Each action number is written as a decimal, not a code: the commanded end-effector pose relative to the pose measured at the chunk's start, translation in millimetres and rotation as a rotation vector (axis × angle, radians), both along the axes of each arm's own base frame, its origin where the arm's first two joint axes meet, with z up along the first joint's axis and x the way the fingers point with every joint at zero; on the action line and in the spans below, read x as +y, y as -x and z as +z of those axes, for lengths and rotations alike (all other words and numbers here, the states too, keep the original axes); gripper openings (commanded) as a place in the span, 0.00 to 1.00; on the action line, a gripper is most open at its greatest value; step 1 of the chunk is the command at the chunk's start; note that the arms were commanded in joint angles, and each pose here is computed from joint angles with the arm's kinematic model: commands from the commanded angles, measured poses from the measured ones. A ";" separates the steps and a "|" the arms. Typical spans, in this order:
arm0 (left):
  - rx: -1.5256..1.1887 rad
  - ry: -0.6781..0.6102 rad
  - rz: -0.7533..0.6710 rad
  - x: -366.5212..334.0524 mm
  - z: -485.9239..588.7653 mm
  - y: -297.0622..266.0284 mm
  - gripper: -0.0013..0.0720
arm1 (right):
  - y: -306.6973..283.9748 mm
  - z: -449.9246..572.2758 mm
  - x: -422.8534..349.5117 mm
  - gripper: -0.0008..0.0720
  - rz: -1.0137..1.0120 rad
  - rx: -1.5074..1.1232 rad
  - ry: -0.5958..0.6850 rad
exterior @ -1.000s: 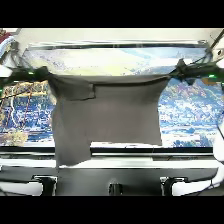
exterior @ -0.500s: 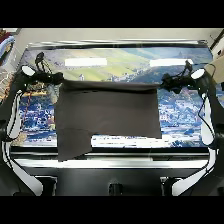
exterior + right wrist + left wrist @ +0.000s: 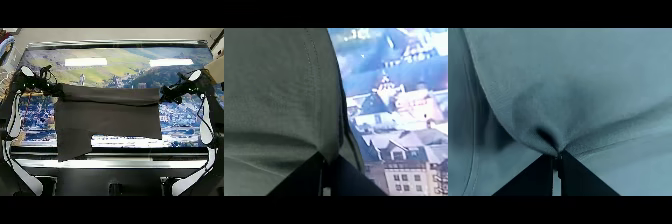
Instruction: Fold the clothes and pants, and hang the long-sleeved shirts on hangers.
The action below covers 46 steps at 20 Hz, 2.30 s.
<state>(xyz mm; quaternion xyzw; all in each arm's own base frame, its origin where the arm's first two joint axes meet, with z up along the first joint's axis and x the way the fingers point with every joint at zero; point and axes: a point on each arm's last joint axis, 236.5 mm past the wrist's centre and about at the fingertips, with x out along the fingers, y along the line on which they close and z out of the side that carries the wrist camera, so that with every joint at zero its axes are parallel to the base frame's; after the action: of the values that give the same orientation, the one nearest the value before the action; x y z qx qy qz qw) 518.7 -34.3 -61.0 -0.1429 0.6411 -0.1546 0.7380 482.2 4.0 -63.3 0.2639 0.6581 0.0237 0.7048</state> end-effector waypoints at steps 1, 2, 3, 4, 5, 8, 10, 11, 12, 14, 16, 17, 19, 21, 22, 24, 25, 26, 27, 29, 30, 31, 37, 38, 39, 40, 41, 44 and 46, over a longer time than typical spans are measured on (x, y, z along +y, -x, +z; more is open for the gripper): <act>0.065 -0.042 -0.002 9.7 -6.1 14.1 0.04 | 12.9 -6.2 3.0 0.05 0.002 0.066 -0.012; 0.067 -0.042 -0.002 9.6 -7.2 14.0 0.04 | 14.8 -7.7 4.1 0.05 0.004 0.076 -0.018; 0.071 -0.041 -0.002 9.3 -9.4 14.3 0.04 | 16.1 -10.1 4.9 0.08 0.005 0.085 -0.022; 0.080 -0.039 0.000 8.1 -12.8 14.8 0.05 | 17.5 -12.6 5.2 0.18 0.008 0.094 -0.024; 0.090 -0.037 0.004 6.5 -16.4 15.4 0.10 | 20.1 -15.8 6.0 0.30 0.011 0.110 -0.028; 0.104 -0.034 0.029 1.8 -21.0 14.3 0.48 | 21.7 -13.1 14.1 0.54 0.015 0.118 -0.067; 0.080 -0.036 0.051 8.8 -6.5 11.9 0.49 | 15.1 8.0 18.8 0.55 0.040 0.049 -0.086; 0.059 -0.038 0.062 15.1 6.2 11.2 0.63 | 10.5 24.3 16.1 0.61 0.075 -0.017 -0.063; 0.041 -0.039 0.077 24.4 23.0 13.2 0.87 | 8.2 42.5 11.1 0.65 0.114 -0.080 -0.025; 0.052 -0.014 0.140 45.9 53.1 27.0 0.92 | 13.9 72.6 -1.6 0.67 0.214 -0.164 0.069; 0.052 0.021 0.203 70.8 72.2 52.2 0.92 | 19.8 100.3 -6.0 0.67 0.231 -0.256 0.059; 0.080 0.031 0.250 84.5 72.5 75.8 0.92 | 27.1 107.1 -6.1 0.67 0.230 -0.282 0.020; 0.136 0.087 0.334 96.1 62.8 129.3 0.92 | 52.7 104.5 -10.7 0.67 0.174 -0.254 -0.071; 0.181 0.163 0.411 87.8 41.2 184.8 0.92 | 75.7 100.1 -6.0 0.66 0.117 -0.227 -0.178; 0.213 0.188 0.446 78.3 25.8 211.8 0.92 | 84.0 97.7 -3.0 0.66 0.099 -0.217 -0.207; 0.278 0.230 0.480 53.0 -3.2 256.3 0.92 | 95.2 95.3 6.3 0.66 0.094 -0.202 -0.235; 0.311 0.240 0.493 42.3 -15.6 273.0 0.92 | 97.2 96.8 9.9 0.66 0.091 -0.203 -0.249; 0.332 0.259 0.494 31.3 -25.4 286.1 0.92 | 98.4 101.3 16.0 0.66 0.096 -0.205 -0.271; 0.349 0.276 0.491 23.2 -32.6 295.2 0.92 | 98.3 106.8 20.5 0.66 0.097 -0.214 -0.293; 0.375 0.280 0.489 15.1 -43.9 307.7 0.92 | 98.0 118.7 28.9 0.66 0.094 -0.231 -0.338; 0.378 0.279 0.486 13.1 -46.8 310.4 0.92 | 98.5 123.3 31.5 0.66 0.093 -0.236 -0.351; 0.374 0.273 0.486 12.9 -49.3 310.6 0.92 | 99.2 126.6 32.8 0.66 0.092 -0.240 -0.356; 0.347 0.272 0.385 -12.7 -49.3 303.7 0.70 | 102.6 152.8 37.1 0.66 0.095 -0.303 -0.347; 0.346 0.268 0.370 -15.8 -49.3 303.9 0.45 | 103.7 157.4 37.3 0.66 0.098 -0.316 -0.340; 0.347 0.267 0.365 -17.0 -49.2 304.2 0.08 | 105.0 160.8 37.2 0.66 0.101 -0.325 -0.334; 0.347 0.268 0.364 -17.1 -49.0 304.3 0.04 | 106.8 163.1 36.4 0.65 0.111 -0.335 -0.319; 0.350 0.270 0.363 -17.5 -48.5 304.9 0.04 | 108.9 162.3 33.5 0.57 0.118 -0.336 -0.296; 0.363 0.279 0.356 -19.7 -46.8 307.8 0.04 | 106.1 162.9 -2.2 0.59 0.026 -0.358 -0.279; 0.363 0.279 0.355 -19.8 -46.8 307.9 0.04 | 114.2 146.0 -44.3 0.60 -0.112 -0.304 -0.283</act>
<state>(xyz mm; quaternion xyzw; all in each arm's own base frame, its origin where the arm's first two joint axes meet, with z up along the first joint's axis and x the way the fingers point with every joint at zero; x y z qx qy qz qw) 212.4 -50.3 -110.2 -0.3755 0.6982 -0.0752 0.6048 375.3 0.8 94.4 0.3515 0.5222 0.1675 0.7587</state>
